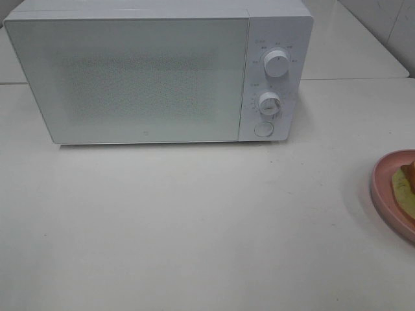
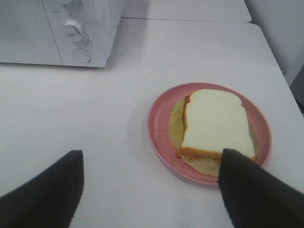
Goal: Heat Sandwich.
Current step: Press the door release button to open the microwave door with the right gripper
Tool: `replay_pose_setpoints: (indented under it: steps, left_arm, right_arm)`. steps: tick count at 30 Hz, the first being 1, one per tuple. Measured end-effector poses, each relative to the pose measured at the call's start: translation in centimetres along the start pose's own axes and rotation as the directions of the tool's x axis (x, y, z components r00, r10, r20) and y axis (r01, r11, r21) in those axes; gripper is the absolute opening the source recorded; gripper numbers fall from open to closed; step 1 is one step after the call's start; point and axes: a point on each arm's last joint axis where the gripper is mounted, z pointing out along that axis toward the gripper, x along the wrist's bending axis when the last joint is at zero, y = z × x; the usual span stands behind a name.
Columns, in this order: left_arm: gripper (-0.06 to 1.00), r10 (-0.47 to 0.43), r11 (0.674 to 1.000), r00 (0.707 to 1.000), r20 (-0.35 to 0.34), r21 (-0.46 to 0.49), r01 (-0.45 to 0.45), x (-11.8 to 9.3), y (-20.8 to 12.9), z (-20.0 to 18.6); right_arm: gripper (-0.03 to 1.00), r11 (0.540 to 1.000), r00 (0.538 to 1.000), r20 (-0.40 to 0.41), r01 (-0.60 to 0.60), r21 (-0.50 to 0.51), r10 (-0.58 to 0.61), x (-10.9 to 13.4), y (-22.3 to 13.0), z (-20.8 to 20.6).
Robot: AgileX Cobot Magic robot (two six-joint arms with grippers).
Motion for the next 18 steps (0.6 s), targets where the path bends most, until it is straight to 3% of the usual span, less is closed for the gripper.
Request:
replay_pose_setpoints:
  steps: [18]
  left_arm:
    - [0.97,0.0,1.0,1.0,0.0,0.0,0.0,0.0,0.0,0.0]
  right_arm:
    - [0.76,1.0,1.0,0.0,-0.002,0.0,0.002,0.0,0.0,0.0]
